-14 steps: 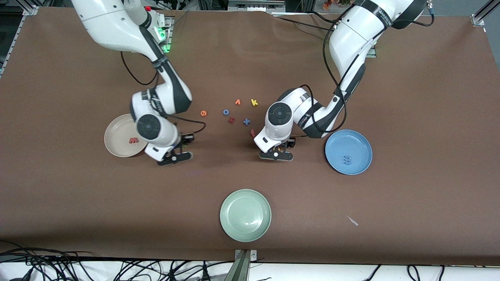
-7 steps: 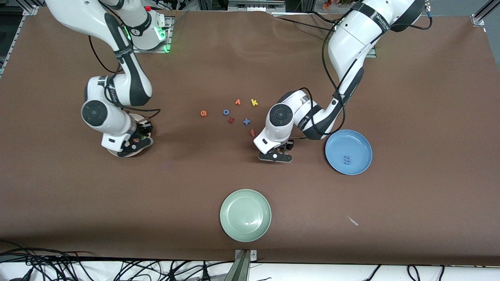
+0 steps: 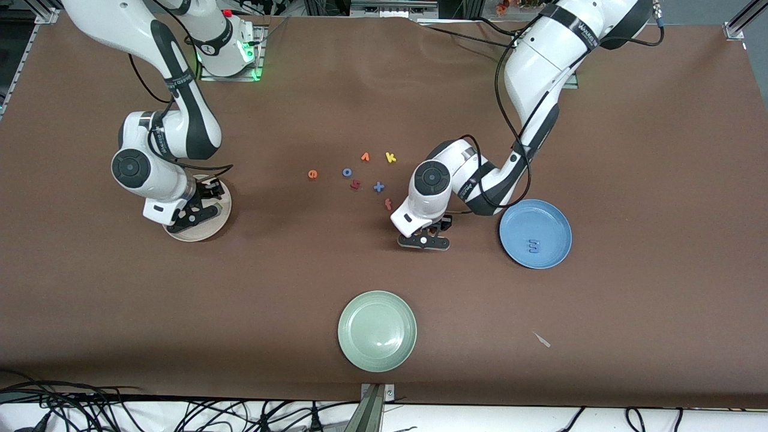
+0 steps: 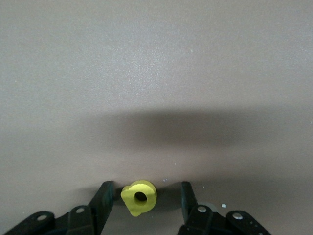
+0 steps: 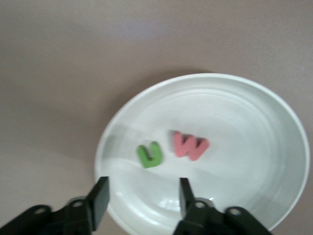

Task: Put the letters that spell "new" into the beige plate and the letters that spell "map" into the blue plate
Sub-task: 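Drop the yellow a on the blue plate while the right gripper grasps orange 6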

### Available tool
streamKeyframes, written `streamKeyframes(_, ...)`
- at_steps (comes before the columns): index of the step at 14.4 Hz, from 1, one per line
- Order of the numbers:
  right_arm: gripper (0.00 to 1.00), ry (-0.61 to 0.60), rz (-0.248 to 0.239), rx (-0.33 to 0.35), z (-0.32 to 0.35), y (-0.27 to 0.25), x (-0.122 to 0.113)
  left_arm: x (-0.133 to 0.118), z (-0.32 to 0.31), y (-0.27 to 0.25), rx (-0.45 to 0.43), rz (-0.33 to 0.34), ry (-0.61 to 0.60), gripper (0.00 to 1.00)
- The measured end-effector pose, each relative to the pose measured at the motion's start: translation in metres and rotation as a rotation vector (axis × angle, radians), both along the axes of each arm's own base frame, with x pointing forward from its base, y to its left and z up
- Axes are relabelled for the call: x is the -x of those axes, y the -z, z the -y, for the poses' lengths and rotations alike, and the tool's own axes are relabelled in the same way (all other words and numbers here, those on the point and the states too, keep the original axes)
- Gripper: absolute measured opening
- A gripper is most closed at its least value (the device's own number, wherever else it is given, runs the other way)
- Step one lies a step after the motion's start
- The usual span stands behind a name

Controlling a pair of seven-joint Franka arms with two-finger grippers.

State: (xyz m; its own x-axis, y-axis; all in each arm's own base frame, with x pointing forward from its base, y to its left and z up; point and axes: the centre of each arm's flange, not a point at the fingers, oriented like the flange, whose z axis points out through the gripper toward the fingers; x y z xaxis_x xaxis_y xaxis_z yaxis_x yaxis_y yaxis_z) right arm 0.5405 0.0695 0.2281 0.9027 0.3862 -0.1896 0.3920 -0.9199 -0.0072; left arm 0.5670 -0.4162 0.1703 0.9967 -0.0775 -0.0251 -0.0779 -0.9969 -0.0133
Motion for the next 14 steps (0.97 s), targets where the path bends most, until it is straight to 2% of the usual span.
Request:
streamKeyframes(2, 0.91, 0.075, -0.002, -0.006, -0.044, -0.019, 0.009, 0.000, 0.000, 0.000, -0.002, -0.002, 0.000, 0.61)
streamKeyframes(3, 0.99, 0.101, 0.001, -0.008, -0.069, -0.026, 0.015, 0.000, 0.000, -0.001, -0.001, -0.001, 0.000, 0.55)
streamKeyframes(5, 1.00, 0.145, 0.007, -0.008, -0.113, -0.032, 0.029, 0.001, 0.001, -0.004, 0.000, 0.000, 0.001, 0.35)
streamKeyframes(6, 1.00, 0.172, 0.008, -0.006, -0.129, -0.031, 0.035, 0.001, 0.001, -0.004, -0.005, -0.004, 0.000, 0.30)
streamKeyframes(10, 1.00, 0.267, 0.037, -0.013, -0.180, -0.024, 0.061, -0.001, -0.009, -0.007, -0.048, -0.041, -0.017, 0.30)
streamKeyframes(14, 1.00, 0.348, 0.090, -0.044, -0.201, -0.002, 0.088, -0.021, -0.044, -0.049, -0.116, -0.077, -0.043, 0.30)
